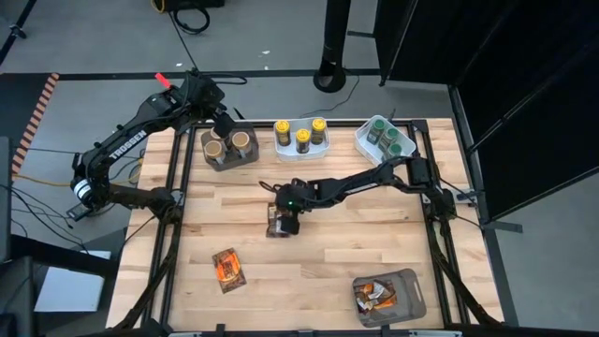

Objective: Sort spices by type
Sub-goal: Put the orange seasoning pack into the bottom black bin

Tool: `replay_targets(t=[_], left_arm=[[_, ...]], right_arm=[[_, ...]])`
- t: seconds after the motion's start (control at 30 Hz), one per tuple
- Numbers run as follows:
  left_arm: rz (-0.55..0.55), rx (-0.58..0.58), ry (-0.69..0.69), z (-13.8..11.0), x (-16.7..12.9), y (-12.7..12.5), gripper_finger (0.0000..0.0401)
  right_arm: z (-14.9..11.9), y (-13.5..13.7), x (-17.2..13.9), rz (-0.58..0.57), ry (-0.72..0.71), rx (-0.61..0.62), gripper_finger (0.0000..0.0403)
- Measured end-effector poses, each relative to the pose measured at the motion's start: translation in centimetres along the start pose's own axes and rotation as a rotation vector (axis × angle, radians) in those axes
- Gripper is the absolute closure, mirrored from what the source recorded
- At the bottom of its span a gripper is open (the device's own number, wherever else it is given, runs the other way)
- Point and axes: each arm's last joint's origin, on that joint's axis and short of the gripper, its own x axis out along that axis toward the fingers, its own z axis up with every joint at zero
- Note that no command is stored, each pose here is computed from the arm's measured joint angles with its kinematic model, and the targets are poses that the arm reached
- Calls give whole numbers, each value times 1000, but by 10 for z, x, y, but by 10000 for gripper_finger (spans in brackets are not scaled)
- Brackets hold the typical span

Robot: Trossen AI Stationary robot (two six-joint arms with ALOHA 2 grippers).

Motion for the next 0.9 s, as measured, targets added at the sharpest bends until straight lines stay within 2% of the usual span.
replay_targets(t=[0.13, 0.37, 0.63, 0.77, 0.9], left_arm=[[0, 0, 1, 0, 0, 0, 64], [0, 0, 3, 0, 0, 0, 64], [0, 0, 4, 0, 0, 0, 64], [0, 0, 4, 0, 0, 0, 64], [0, 0, 4, 0, 0, 0, 64]], right_arm=[[-2, 4, 0, 9, 9, -4, 177], [1, 9, -2, 68, 16, 60, 371], [25, 22, -18, 165, 22, 71, 378], [40, 37, -51, 206, 70, 40, 378], [40, 62, -104, 236, 155, -16, 378]])
